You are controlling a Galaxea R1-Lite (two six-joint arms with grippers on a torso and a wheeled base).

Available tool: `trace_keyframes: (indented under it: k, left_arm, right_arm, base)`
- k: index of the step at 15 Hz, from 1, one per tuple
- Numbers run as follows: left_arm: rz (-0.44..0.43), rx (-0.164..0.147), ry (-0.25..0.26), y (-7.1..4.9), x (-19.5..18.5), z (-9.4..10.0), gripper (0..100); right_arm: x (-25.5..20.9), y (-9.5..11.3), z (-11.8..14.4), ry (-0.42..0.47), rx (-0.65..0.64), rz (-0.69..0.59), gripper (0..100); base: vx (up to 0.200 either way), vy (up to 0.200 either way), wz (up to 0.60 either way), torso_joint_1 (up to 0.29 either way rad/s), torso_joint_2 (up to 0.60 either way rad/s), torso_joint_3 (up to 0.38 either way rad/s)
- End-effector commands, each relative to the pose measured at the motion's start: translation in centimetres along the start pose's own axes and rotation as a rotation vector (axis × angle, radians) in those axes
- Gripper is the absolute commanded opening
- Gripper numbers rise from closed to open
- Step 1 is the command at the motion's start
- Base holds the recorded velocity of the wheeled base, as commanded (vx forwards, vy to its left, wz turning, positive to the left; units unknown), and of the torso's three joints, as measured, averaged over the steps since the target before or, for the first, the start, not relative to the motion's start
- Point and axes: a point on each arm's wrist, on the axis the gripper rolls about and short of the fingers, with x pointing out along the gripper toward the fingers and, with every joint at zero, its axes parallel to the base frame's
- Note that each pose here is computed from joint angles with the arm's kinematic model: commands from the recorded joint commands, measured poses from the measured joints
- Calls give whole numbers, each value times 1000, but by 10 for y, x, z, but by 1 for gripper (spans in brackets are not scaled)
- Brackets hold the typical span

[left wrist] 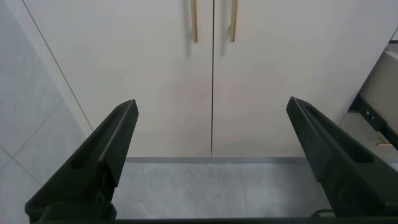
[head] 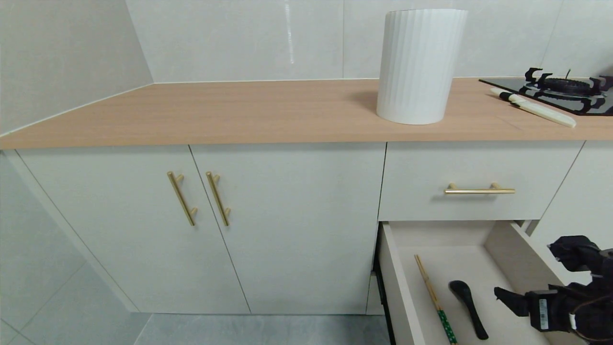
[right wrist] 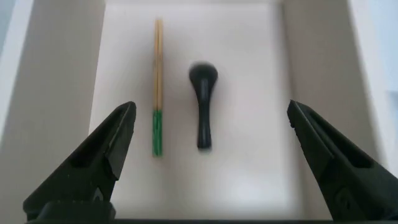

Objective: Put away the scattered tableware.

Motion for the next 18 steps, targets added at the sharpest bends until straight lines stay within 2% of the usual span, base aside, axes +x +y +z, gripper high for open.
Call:
trace_keyframes:
  k: [1,3,5,13,16,18]
  left_arm:
    - [0,-3,0,0,0,0,100]
    - [0,0,0,0,0,0,100]
    - [-2,0,0,0,0,0,100]
    - [0,-1,0,0,0,0,100]
    - [0,-3,0,0,0,0,100]
    - [0,-6,0,0,0,0,100]
  right_arm:
    - [-83,-12,30,-112,17,112,100]
    - [-111,-17,23,-56,7,201,100]
    - [-115,-19,17,-48,6,199,100]
    - [-112,-20,-6,72,-11,196,100]
    - [-106,-20,-13,167,-24,195,100]
    - [-100,-19,-17,218,-29,197,100]
  base:
    - [0,0,0,0,0,0]
    - [0,0,0,0,0,0]
    - [0,0,0,0,0,0]
    - [-200,0,0,2,4,2]
    - [-200,0,0,1,1,5]
    - [0,0,0,0,0,0]
